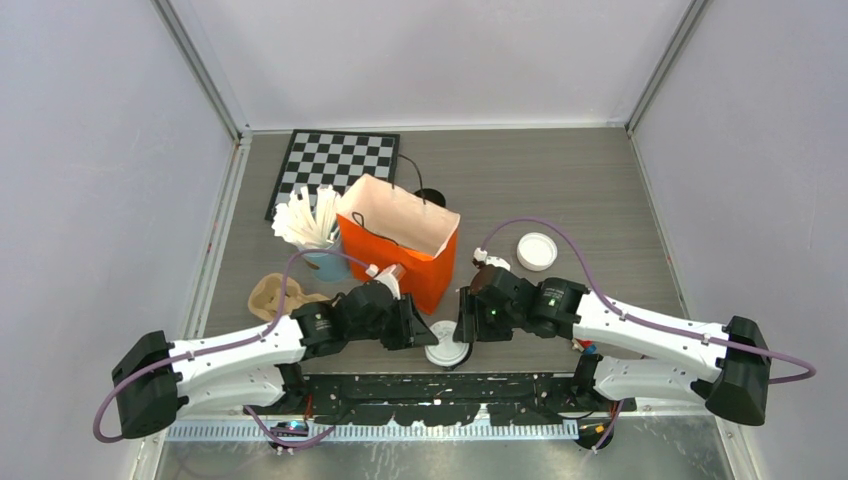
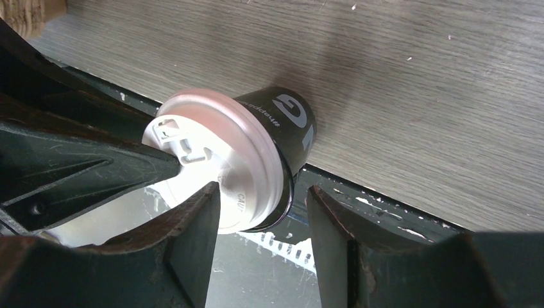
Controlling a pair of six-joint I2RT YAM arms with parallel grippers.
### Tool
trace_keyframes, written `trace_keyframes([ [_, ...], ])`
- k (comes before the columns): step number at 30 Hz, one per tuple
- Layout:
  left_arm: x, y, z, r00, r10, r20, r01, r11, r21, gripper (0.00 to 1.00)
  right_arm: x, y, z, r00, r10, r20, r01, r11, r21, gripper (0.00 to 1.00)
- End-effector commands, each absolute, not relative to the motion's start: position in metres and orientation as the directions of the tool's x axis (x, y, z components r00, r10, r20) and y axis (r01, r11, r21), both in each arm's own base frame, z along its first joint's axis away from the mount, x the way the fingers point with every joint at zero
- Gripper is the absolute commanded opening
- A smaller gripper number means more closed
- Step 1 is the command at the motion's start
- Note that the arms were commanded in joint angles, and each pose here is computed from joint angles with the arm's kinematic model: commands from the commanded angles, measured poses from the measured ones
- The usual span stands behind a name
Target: Pack the takeout coffee
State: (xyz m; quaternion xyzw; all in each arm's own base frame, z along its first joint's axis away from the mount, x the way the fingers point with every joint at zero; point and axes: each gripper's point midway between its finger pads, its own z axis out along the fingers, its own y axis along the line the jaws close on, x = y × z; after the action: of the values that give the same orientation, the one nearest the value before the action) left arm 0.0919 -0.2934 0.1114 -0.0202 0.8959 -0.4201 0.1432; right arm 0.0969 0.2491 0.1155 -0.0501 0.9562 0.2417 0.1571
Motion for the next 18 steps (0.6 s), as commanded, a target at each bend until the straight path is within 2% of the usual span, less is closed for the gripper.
trace_keyframes([
  [1,0.0978,-0.3077,0.136,-0.951,-0.15,-0.271,0.133,0.592,-0.795,0.3,0.1005,0.2532,0.1245,-0.937,0.005,-0.349,-0.176,0.857,0.484,0.56],
  [9,0.0965,-0.3069,0.1345,-0.953,-0.151,-0.264,0.126,0.593,-0.796,0.32,0.0982,0.2502,0.1213,-0.939,0.003,-0.344,-0.174,0.858,0.484,0.52],
  [14,0.0952,-0.3065,0.1346,-0.953,-0.15,-0.261,0.126,0.591,-0.797,0.35,0.0989,0.2493,0.1249,-0.936,0.013,-0.352,-0.172,0.854,0.491,0.53],
  [18,0.0962,-0.305,0.1338,-0.952,-0.16,-0.259,0.116,0.595,-0.795,0.42,0.0992,0.2473,0.1263,-0.935,0.013,-0.356,-0.172,0.858,0.484,0.54],
])
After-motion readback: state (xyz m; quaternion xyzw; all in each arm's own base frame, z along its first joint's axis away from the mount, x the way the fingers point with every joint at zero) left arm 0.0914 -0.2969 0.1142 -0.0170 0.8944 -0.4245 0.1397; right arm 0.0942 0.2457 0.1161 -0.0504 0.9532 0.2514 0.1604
